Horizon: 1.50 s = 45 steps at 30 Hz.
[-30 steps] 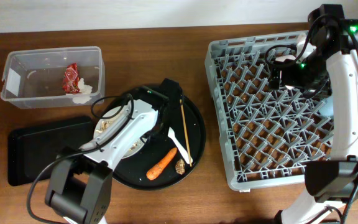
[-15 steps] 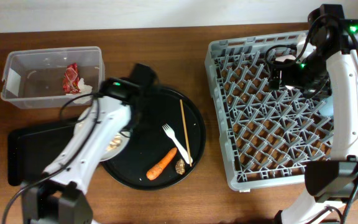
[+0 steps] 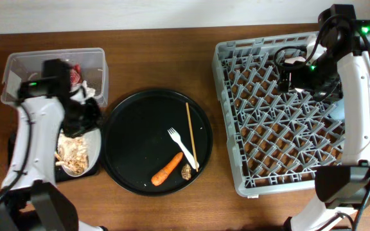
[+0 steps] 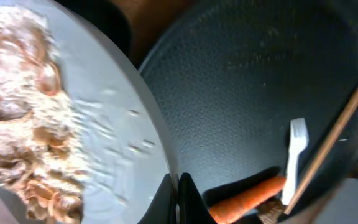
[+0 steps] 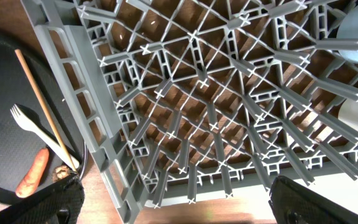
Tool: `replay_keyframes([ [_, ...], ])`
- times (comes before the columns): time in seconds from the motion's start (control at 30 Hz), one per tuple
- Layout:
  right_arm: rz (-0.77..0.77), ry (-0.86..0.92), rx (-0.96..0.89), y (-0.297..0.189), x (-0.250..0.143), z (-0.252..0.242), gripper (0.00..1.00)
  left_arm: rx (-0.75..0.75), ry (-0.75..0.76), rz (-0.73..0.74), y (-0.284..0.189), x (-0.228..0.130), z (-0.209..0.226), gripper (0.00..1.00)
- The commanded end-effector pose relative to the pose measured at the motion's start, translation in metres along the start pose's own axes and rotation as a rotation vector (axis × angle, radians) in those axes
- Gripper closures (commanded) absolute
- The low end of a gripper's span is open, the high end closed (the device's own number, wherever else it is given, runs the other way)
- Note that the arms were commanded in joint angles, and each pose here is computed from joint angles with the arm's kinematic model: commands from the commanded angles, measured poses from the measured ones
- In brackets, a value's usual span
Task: Sort waste into correct bins and load items into the dishwasher rack
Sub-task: 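Carry the plate left and tip its rice onto the black tray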
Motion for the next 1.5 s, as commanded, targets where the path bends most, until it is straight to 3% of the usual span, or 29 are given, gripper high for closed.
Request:
replay_keyframes([
  [0.0, 0.005, -0.002, 0.004, -0.001, -0.002, 0.001, 0.02, -0.147, 0.018, -0.054, -0.018, 0.002, 0.011, 1.0],
  [0.63, 0.004, -0.003, 0.0, -0.001, -0.002, 0.0, 0.02, -0.567, -0.024, -0.238, -0.049, -0.006, 0.08, 1.0],
  [0.9, 0.004, -0.002, 0.0, -0.001, -0.002, 0.0, 0.02, -0.688, -0.104, -0.265, -0.031, -0.026, 0.104, 1.0],
  [1.07, 0.004, -0.002, 0.0, -0.001, -0.002, 0.0, 0.02, -0.798, -0.074, -0.354, -0.036, -0.031, 0.11, 1.0],
  [1.37, 0.004, -0.002, 0.0, -0.001, -0.002, 0.0, 0.02, -0.812, 0.004, -0.443, -0.043, -0.037, 0.118, 1.0],
  [1.47, 0.004, -0.002, 0.0, -0.001, -0.002, 0.0, 0.02, -0.827, -0.06, -0.412, -0.042, -0.037, 0.118, 1.0],
])
Point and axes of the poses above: each gripper's point midway between its finger pads, its own y axis out along the fingers, its own z axis along the line the jaws close on, x = y × z, the point moved 10 cm from there along -y, back along the fingers, and after that the axes turned 11 degrees about y, right-handed, at the moved point
